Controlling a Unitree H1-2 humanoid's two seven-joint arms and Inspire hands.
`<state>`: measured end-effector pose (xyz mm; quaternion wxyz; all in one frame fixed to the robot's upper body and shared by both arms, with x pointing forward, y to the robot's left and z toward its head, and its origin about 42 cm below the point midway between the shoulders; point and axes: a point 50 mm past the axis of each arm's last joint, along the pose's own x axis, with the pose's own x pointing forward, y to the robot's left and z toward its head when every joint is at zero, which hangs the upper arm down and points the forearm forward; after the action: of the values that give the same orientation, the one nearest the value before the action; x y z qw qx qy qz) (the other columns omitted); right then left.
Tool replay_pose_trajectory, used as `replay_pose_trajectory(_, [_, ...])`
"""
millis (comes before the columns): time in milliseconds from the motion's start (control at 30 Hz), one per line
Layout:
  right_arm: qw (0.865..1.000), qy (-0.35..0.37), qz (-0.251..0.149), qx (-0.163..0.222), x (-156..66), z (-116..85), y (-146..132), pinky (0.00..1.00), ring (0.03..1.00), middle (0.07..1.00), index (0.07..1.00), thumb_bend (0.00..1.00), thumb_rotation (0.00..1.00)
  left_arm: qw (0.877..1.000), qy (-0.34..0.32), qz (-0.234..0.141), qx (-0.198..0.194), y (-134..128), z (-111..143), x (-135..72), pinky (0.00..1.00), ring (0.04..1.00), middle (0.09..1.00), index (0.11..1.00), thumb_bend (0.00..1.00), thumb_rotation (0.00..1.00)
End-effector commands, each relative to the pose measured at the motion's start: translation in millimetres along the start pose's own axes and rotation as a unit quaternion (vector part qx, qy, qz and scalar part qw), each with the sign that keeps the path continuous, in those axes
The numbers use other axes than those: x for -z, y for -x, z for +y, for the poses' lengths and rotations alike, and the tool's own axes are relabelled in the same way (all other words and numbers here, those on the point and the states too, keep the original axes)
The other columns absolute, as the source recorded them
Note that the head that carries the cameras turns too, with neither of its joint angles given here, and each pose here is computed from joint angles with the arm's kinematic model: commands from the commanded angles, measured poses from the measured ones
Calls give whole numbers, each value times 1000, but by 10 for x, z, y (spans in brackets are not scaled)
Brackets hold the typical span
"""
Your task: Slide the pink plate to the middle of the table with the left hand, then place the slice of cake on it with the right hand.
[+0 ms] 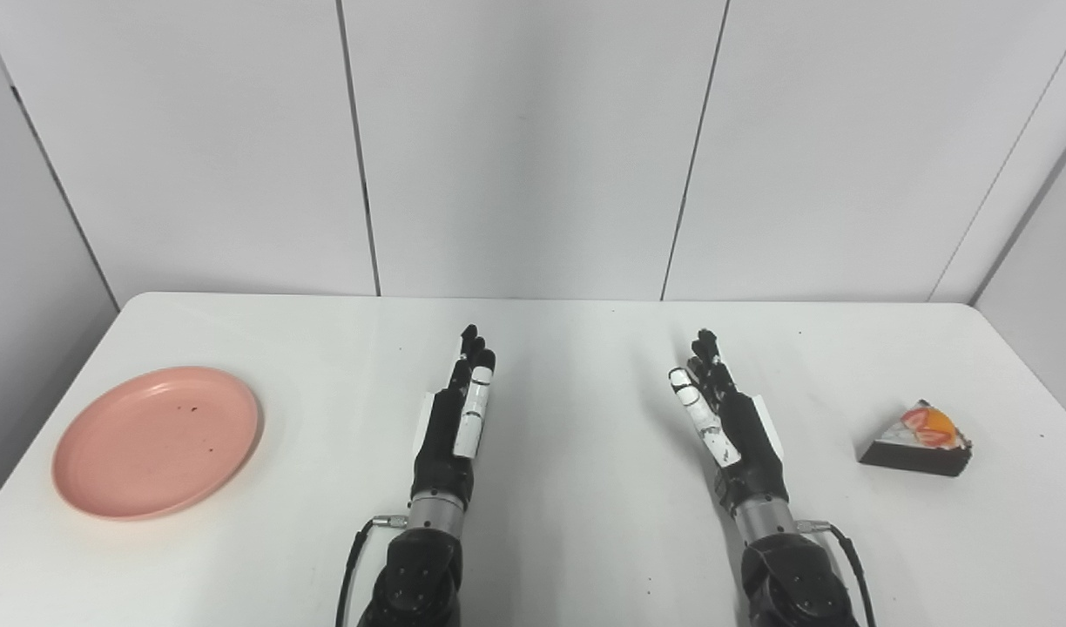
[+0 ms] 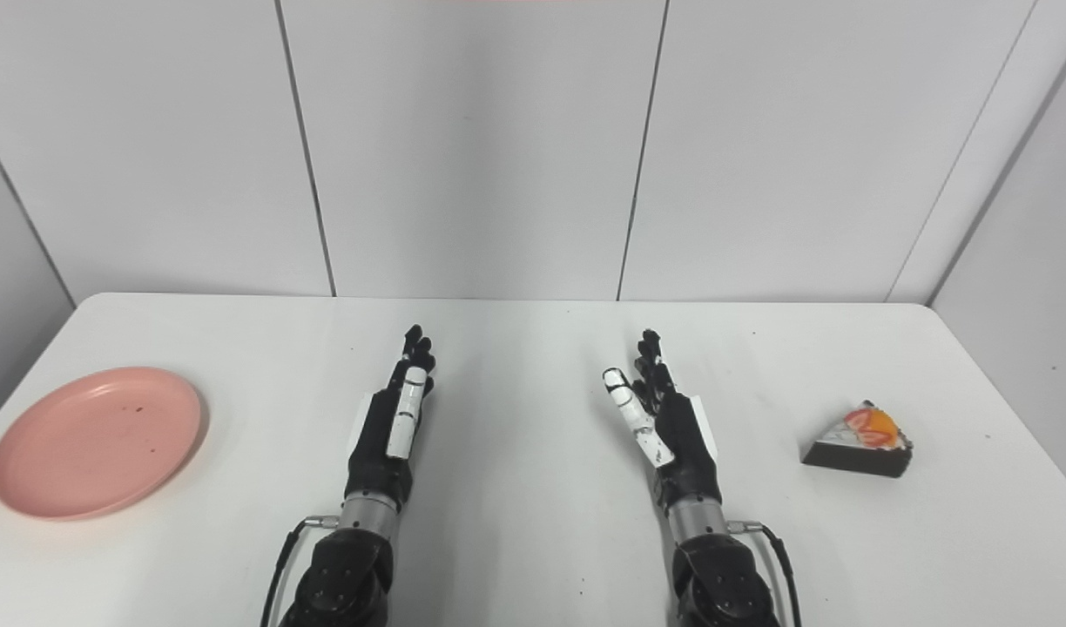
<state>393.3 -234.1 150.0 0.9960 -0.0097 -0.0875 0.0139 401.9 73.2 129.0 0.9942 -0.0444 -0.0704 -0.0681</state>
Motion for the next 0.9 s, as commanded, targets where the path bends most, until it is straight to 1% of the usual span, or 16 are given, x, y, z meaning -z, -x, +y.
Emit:
replay_pose_trajectory(0, [999,-12,-31,-7,-178,22,-109,987,1000,1000,1000,645,687,1000,-11,15,-1,99,91,133,990,992,1000,1000,549,1000])
replay_pose_trajectory(367, [1000,1,-30,-4,-175,26,-121,979,1000,1000,1000,647,710,1000,-8,13,-5,87,92,118,989,988,1000,995,554,1000])
replay_pose_trajectory(533, [1000,6,-30,-8,-171,24,-122,998,1000,1000,1000,653,722,1000,-2,12,-4,86,96,116,998,990,1000,999,546,1000])
replay_pose_trajectory(700, [1000,1,-30,-10,-167,19,-124,981,1000,1000,1000,648,712,1000,-9,14,-2,76,103,112,994,993,1000,1000,546,1000])
replay_pose_trajectory(767, [1000,6,-29,-7,-165,17,-124,978,1000,1000,1000,650,724,1000,-11,12,-3,72,104,112,992,993,1000,1000,545,1000])
replay_pose_trajectory(867, [1000,-1,-30,-9,-168,18,-123,997,1000,1000,1000,657,711,1000,-10,13,-2,67,104,108,989,994,1000,999,542,1000])
